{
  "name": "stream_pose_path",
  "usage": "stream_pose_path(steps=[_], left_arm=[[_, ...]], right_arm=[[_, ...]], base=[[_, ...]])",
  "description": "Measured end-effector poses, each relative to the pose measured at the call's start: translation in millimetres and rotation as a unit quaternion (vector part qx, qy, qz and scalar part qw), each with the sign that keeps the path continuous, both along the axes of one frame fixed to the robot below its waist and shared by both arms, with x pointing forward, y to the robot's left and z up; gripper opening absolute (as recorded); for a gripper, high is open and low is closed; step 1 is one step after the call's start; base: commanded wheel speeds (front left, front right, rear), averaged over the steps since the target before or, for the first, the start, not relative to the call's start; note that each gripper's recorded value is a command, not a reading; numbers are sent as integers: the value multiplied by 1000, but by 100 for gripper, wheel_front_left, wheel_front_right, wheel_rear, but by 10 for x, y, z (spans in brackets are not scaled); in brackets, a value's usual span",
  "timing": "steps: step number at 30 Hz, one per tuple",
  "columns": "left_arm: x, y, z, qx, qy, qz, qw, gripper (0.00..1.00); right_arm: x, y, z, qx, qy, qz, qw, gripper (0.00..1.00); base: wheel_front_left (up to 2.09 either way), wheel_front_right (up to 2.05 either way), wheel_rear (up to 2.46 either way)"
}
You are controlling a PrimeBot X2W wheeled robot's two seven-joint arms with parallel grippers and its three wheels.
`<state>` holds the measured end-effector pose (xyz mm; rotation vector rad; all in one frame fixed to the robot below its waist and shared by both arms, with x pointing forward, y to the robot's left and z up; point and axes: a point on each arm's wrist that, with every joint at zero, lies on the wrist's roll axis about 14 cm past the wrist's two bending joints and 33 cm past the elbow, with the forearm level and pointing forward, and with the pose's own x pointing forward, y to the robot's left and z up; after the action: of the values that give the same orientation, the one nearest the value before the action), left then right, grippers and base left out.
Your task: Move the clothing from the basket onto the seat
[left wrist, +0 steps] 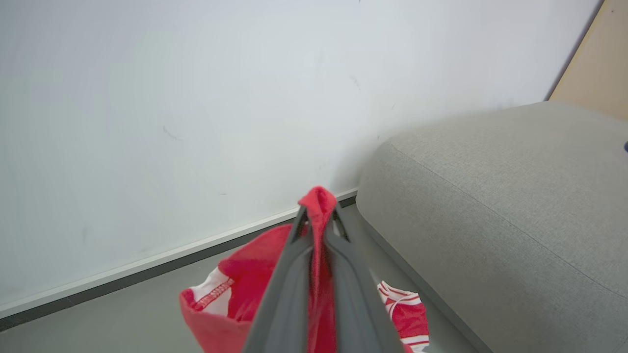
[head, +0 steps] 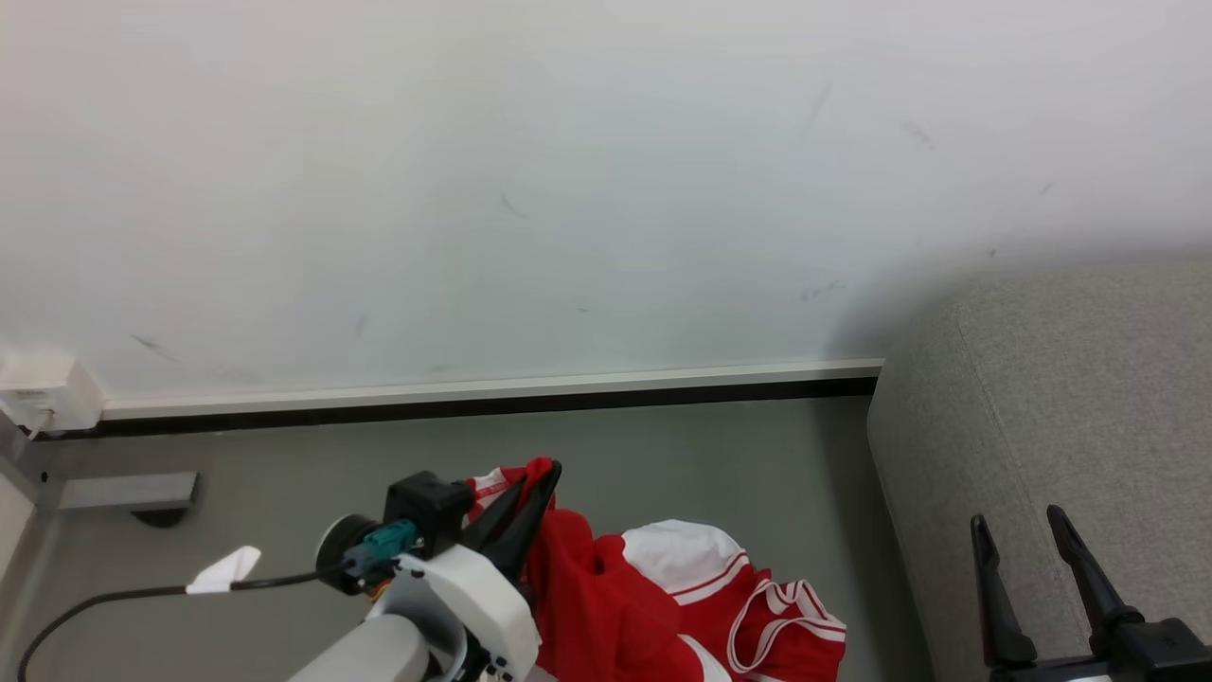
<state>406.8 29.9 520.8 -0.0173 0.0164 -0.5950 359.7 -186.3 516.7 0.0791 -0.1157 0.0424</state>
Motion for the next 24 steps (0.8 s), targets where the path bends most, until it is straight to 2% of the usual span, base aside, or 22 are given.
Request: stream_pose_path(steps=[8,14,19,24], left_arm=[[-15,10,366,-23,-33,7,999,0],[-54,23,458,-28,-39,9,999,0],[-80,24,505,-30,-41,11,999,0],[-128,-25,562,-35,-44,3,998,0]], right_arm=[[-57,15,49,-5,-8,2,1000,100],[-48,170,112,-10,-18,25,999,100],[-37,548,197,-20,-32,82,996,100],[-87,1190,270,-31,-46,179,982,100]], base=[[0,0,0],[0,0,0],[0,0,0],[0,0,0]])
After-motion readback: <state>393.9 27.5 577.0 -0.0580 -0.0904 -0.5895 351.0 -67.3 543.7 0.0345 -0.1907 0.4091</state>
